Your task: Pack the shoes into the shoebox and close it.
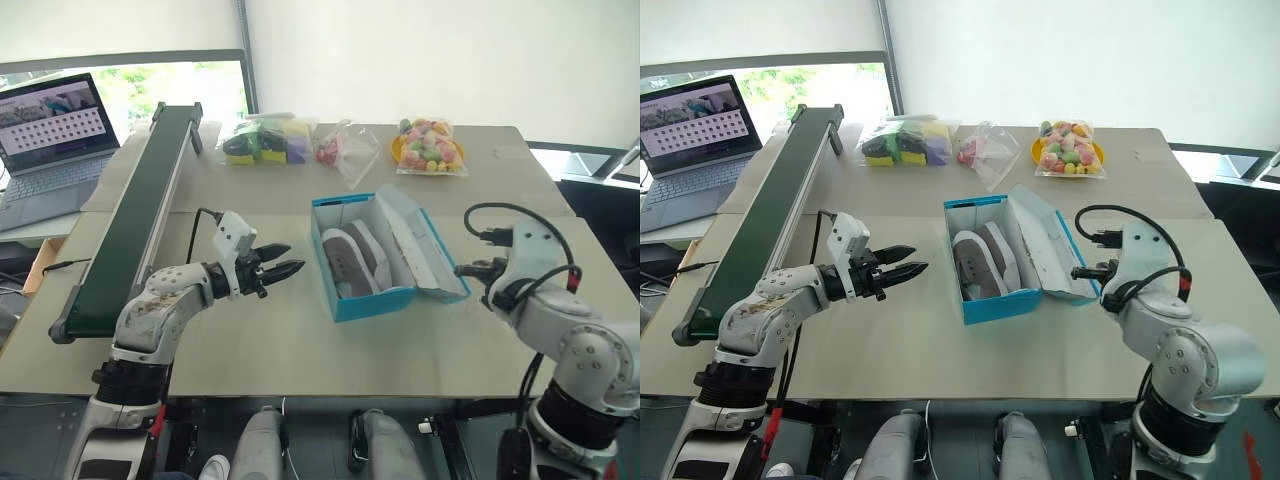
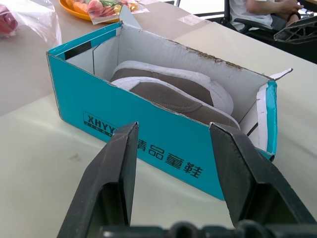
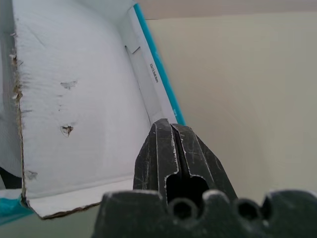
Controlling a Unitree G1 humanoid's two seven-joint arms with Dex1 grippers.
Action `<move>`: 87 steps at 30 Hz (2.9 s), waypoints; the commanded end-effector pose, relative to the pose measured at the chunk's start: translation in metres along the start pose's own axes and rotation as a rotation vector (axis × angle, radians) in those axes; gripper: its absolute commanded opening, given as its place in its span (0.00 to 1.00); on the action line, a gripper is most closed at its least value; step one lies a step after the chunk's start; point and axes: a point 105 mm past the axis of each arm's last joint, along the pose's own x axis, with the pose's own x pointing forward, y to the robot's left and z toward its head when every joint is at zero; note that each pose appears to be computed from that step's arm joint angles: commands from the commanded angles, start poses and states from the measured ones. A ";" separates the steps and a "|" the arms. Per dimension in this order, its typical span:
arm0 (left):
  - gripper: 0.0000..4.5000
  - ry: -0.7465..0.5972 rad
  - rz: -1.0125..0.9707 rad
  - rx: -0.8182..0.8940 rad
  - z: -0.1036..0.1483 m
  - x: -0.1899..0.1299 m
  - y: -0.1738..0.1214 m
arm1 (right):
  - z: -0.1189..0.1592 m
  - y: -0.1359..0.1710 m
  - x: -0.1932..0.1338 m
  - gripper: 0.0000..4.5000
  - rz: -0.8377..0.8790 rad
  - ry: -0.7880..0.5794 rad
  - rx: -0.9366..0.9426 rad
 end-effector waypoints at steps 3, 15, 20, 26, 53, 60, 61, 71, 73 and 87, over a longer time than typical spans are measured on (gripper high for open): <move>0.54 -0.034 0.000 0.032 0.012 -0.001 -0.001 | -0.038 -0.012 -0.012 0.01 0.026 0.152 -0.246; 0.54 -0.037 0.012 0.029 0.011 -0.002 -0.002 | -0.061 0.049 -0.002 0.01 0.321 0.202 0.052; 0.54 -0.045 0.027 0.046 0.017 -0.006 0.001 | -0.067 0.051 0.017 0.01 0.285 0.233 0.207; 0.54 -0.049 0.049 0.062 0.021 -0.011 0.005 | -0.078 0.029 0.038 0.01 0.117 0.258 0.288; 0.54 -0.050 0.051 0.097 0.031 -0.011 0.011 | -0.034 0.020 0.107 0.01 -0.011 -0.148 1.285; 0.54 -0.047 0.047 0.092 0.030 -0.011 0.009 | -0.019 0.012 0.080 0.01 -0.061 -0.179 1.166; 0.54 -0.047 0.046 0.091 0.030 -0.011 0.009 | -0.022 0.013 0.076 0.01 -0.072 -0.164 1.159; 0.54 -0.044 0.041 0.084 0.028 -0.010 0.008 | -0.031 0.014 0.055 0.01 -0.088 -0.106 1.096; 0.54 -0.044 0.040 0.082 0.028 -0.009 0.008 | -0.030 0.015 0.055 0.01 -0.084 -0.104 1.113; 0.54 -0.047 0.047 0.071 0.029 -0.008 0.008 | -0.058 0.044 0.085 0.01 0.001 0.048 1.316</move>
